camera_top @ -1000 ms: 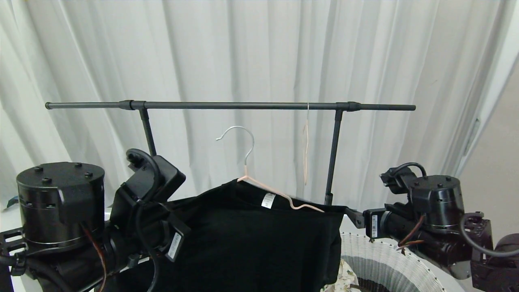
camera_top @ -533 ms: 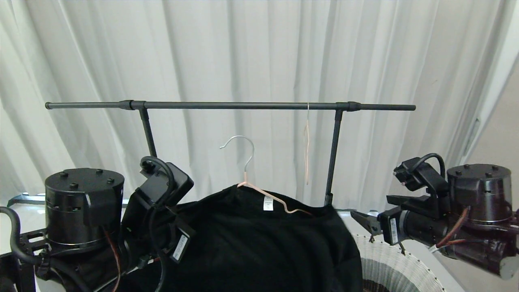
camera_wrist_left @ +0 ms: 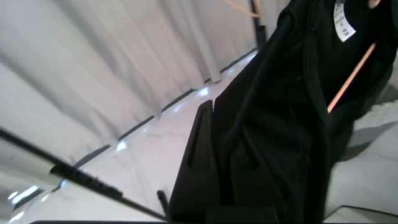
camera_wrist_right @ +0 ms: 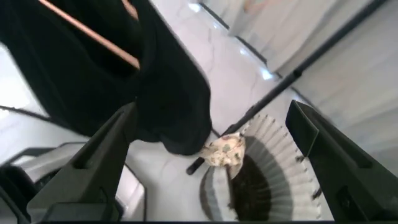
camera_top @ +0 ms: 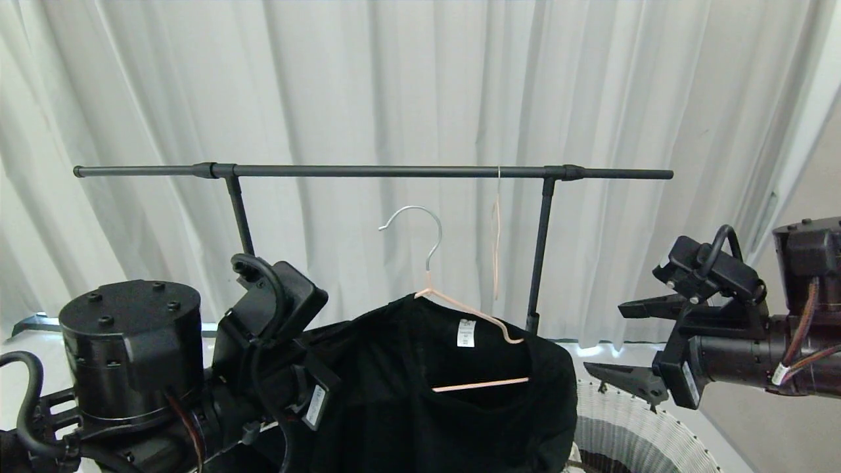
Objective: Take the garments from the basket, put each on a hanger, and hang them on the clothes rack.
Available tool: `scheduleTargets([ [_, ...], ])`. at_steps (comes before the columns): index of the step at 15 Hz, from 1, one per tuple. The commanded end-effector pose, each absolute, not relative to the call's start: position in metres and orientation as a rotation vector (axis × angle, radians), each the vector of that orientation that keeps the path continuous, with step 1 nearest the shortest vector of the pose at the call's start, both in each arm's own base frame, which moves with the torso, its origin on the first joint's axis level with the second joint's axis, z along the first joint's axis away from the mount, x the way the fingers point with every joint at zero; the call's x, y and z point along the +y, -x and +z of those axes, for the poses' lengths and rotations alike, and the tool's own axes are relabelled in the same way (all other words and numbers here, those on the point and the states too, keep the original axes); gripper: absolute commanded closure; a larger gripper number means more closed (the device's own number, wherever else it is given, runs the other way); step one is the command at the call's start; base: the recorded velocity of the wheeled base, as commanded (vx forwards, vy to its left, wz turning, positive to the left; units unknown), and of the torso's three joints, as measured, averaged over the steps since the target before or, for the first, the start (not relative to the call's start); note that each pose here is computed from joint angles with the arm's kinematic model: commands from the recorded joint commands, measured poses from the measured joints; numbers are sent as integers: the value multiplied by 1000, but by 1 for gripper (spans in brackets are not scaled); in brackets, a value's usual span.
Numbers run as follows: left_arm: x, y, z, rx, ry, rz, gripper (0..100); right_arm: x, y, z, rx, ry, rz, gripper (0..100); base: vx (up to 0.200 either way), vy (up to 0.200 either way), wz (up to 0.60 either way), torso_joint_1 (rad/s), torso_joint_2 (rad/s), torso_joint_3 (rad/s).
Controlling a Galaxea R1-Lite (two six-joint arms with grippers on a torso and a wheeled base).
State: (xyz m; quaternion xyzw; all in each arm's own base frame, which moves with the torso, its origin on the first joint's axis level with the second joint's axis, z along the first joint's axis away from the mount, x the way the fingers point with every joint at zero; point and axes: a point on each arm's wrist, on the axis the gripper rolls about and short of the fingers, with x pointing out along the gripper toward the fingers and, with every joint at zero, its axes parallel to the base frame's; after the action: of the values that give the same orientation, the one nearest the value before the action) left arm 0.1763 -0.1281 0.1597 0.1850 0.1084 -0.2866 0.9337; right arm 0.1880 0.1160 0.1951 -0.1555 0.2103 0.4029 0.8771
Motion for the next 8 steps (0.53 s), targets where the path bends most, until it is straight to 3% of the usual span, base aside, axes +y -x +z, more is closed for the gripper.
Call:
scheduleTargets([
  [1, -134, -171, 157, 210, -379, -628, 100, 121, -188, 208, 402, 351, 895, 0, 0, 0, 0, 0, 0, 0],
  [4, -141, -163, 152, 144, -362, -669, 100, 136, -183, 220, 406, 448, 1050, 0, 0, 0, 0, 0, 0, 0],
  [8, -144, -157, 152, 78, -345, -694, 100, 172, -192, 218, 406, 488, 1150, 0, 0, 0, 0, 0, 0, 0],
])
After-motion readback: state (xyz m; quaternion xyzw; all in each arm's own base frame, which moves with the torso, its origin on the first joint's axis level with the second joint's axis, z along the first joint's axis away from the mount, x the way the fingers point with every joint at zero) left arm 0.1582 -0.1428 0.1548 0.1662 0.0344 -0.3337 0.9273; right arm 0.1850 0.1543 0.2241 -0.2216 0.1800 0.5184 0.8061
